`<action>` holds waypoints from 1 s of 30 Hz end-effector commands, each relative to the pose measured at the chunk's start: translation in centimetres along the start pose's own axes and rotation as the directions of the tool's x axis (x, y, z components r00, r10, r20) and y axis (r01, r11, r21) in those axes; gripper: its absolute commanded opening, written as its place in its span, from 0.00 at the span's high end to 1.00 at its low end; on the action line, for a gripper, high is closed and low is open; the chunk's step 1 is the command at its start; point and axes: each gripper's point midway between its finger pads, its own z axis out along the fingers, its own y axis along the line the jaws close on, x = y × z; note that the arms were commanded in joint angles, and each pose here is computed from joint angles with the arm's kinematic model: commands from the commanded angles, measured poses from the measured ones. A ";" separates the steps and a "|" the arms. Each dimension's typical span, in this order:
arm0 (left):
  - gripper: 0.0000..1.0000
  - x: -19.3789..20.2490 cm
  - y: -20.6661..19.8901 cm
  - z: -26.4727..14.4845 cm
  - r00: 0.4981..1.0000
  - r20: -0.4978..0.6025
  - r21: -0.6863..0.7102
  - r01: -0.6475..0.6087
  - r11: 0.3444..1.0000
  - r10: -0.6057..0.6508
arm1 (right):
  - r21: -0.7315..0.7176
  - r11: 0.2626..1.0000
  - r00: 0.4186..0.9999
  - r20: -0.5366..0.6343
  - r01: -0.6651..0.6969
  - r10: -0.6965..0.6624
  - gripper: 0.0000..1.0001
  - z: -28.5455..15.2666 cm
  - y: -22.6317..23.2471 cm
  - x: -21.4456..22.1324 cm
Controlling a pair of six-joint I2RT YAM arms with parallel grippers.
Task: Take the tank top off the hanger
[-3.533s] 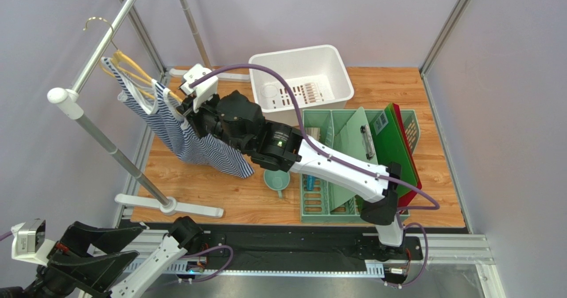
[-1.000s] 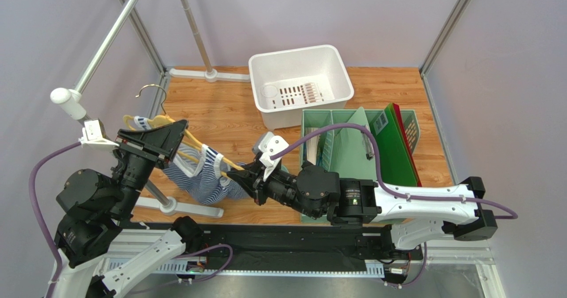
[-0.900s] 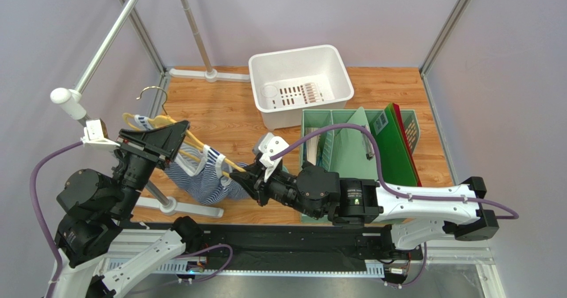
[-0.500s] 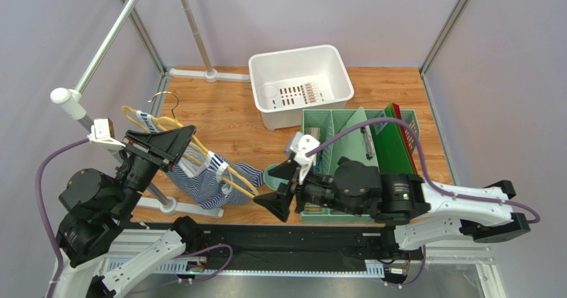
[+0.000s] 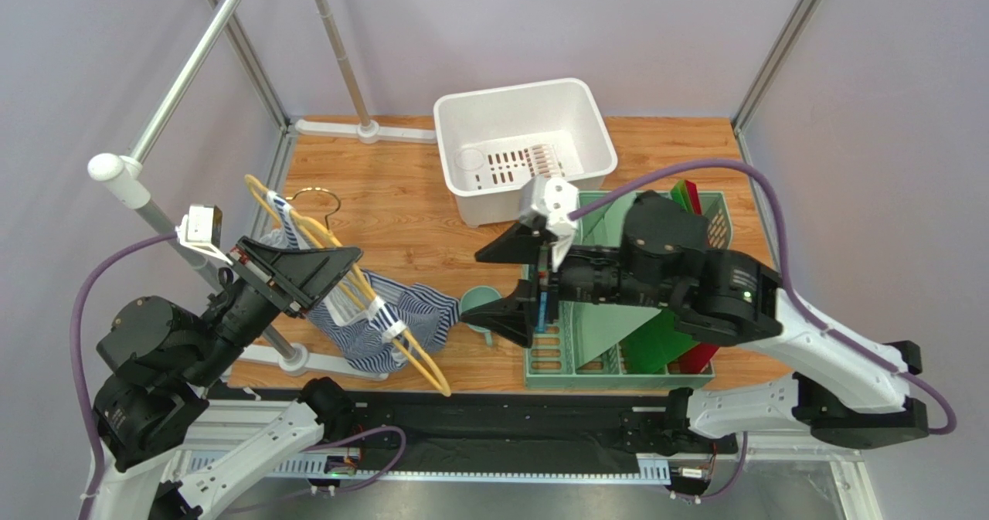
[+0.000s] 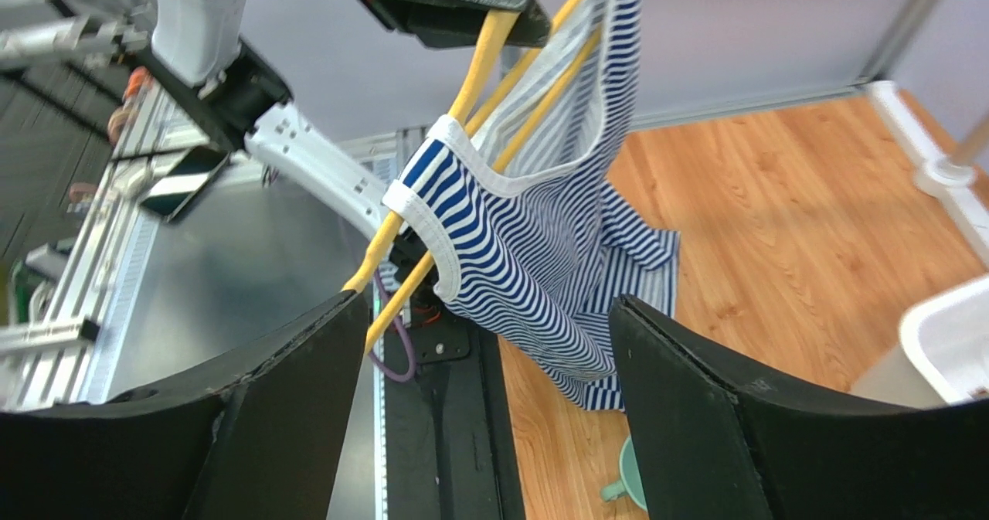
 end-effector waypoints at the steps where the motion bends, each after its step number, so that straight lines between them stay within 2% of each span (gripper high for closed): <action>1: 1.00 0.3 -3.2 -1.7 0.998 -0.051 0.127 -0.029 0.991 0.036 | -0.226 0.973 0.994 -0.090 0.043 -0.065 0.17 1.9 1.8 2.1; 4: 1.00 0.6 -3.0 -1.8 0.998 -0.061 0.126 -0.020 0.992 0.028 | -0.315 0.948 0.993 -0.089 0.045 -0.077 0.13 3.3 1.6 2.5; 13: 1.00 0.8 -2.9 -2.0 0.997 -0.073 0.131 -0.010 0.991 0.020 | -0.572 0.818 0.988 -0.081 0.065 -0.135 0.17 5.6 4.4 4.0; 16: 1.00 0.9 -3.0 -2.0 0.997 -0.078 0.135 -0.009 0.991 0.019 | -0.617 0.785 0.988 -0.084 0.052 -0.132 0.16 6.1 5.0 4.2; 22: 1.00 1.3 -2.8 -1.8 0.996 -0.094 0.134 0.004 0.991 0.008 | -0.642 0.766 0.992 -0.068 0.037 -0.105 0.17 7.4 5.2 3.7; 28: 1.00 1.5 -2.8 -1.7 0.995 -0.102 0.137 0.011 0.991 0.003 | -0.662 0.750 0.995 -0.064 0.012 -0.072 0.28 8.7 5.4 2.9; 30: 1.00 1.4 -2.7 -1.7 0.995 -0.097 0.133 0.010 0.991 0.003 | -0.669 0.743 0.995 -0.076 -0.002 -0.065 0.37 8.9 5.4 3.1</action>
